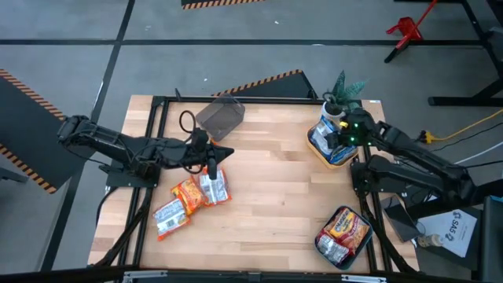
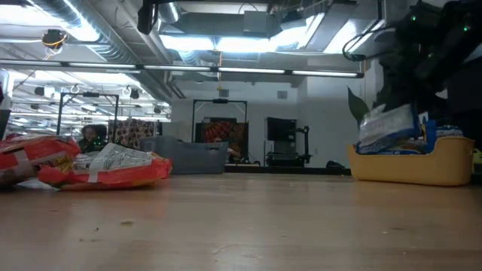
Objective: Sort Maruchan noodles
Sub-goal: Put the blue noodle pack into the yellow bin, then put the orange noodle pack into the gray bin
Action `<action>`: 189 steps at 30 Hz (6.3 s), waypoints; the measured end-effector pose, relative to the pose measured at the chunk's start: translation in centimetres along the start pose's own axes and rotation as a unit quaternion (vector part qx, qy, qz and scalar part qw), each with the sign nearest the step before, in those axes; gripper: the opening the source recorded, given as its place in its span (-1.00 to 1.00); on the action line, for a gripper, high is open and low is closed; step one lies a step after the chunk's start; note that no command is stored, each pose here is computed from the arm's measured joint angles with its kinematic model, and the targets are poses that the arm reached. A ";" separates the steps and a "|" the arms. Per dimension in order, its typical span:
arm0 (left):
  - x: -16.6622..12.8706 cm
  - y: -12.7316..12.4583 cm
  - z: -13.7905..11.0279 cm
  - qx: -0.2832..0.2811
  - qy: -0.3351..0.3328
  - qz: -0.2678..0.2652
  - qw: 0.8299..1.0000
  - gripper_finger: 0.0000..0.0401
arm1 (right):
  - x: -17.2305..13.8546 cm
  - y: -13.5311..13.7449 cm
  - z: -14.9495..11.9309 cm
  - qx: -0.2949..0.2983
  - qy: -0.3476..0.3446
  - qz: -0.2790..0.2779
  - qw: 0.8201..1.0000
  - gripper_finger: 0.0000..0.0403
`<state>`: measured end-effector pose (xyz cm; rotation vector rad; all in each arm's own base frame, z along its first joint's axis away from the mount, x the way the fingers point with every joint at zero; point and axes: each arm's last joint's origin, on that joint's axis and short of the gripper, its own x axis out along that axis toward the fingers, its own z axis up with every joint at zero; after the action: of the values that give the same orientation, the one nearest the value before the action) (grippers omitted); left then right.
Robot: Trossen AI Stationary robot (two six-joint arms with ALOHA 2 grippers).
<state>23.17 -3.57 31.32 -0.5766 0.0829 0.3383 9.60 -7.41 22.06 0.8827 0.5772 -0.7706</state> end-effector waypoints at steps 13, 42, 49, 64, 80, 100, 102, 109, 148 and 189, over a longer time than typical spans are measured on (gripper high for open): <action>0.1 0.1 0.0 0.000 0.001 -0.001 1.000 -1.00 | 0.0 -1.4 0.4 0.009 -0.016 -0.055 0.998 -0.22; 0.2 0.5 0.1 0.004 0.001 0.018 1.000 -1.00 | -3.0 2.3 1.4 0.017 0.024 0.023 0.999 -0.14; 0.2 0.6 0.2 0.004 -0.001 0.021 1.000 -1.00 | -2.8 1.6 0.9 0.019 0.004 -0.099 0.995 -0.36; 0.2 0.6 0.1 0.004 0.000 0.021 1.000 -1.00 | -5.5 0.8 0.8 0.023 -0.021 -0.244 0.969 -0.62; -0.7 0.2 0.2 -0.026 0.082 -0.077 0.993 -1.00 | -7.4 6.8 5.1 -0.036 -0.003 0.094 0.995 -0.70; -2.3 0.5 -1.9 -0.053 0.183 -0.034 0.981 -1.00 | 4.0 20.1 2.4 -0.285 -0.033 0.293 0.912 -0.70; -2.1 0.8 -1.8 -0.054 0.173 -0.021 0.983 -1.00 | 4.6 20.2 2.0 -0.317 -0.030 0.286 0.904 -0.70; -1.3 2.4 -0.9 -0.078 0.175 0.009 0.981 -0.82 | 6.9 20.4 1.3 -0.365 -0.023 0.268 0.891 -0.53; -5.0 18.4 -8.9 -0.182 0.297 0.227 0.909 -0.52 | 26.1 27.6 2.3 -0.207 0.050 0.227 0.950 0.47; -5.5 21.0 -13.0 -0.258 0.244 0.244 0.903 -0.52 | 32.5 25.9 1.8 -0.034 0.032 0.288 0.956 0.47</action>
<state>11.18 4.17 10.45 -1.1658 0.6458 0.7080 49.79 -9.74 11.50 0.9512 0.3678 -0.1918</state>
